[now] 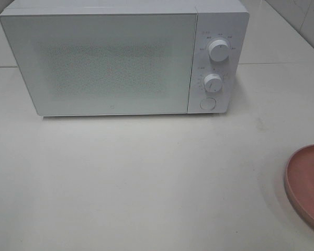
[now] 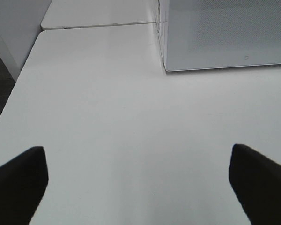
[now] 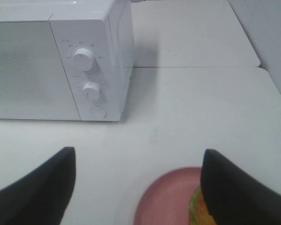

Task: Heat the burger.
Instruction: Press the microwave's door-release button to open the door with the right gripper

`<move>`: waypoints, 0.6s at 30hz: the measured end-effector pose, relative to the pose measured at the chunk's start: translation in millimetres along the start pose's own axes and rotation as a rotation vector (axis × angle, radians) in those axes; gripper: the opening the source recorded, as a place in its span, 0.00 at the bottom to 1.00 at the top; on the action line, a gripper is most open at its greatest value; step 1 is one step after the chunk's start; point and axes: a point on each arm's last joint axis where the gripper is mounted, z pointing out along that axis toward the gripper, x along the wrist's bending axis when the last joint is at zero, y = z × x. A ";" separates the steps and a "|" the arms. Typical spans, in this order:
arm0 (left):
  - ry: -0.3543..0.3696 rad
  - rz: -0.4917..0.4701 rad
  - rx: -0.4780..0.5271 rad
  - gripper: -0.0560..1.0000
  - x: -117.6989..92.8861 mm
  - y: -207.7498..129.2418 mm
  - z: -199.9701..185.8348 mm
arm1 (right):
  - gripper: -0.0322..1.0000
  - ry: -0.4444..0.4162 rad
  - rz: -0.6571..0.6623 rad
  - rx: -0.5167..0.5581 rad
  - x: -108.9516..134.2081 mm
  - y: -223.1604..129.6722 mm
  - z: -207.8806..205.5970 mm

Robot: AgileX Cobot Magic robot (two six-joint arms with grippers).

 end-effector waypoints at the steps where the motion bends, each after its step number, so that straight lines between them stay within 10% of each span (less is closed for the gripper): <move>1: 0.000 0.000 0.000 0.97 0.0 0.0 0.0 | 0.73 0.000 0.000 0.004 0.3 3.4 7.7; 18: 0.000 0.000 -0.001 0.97 0.0 0.1 0.0 | 0.73 -0.007 0.000 0.072 1.4 15.3 68.7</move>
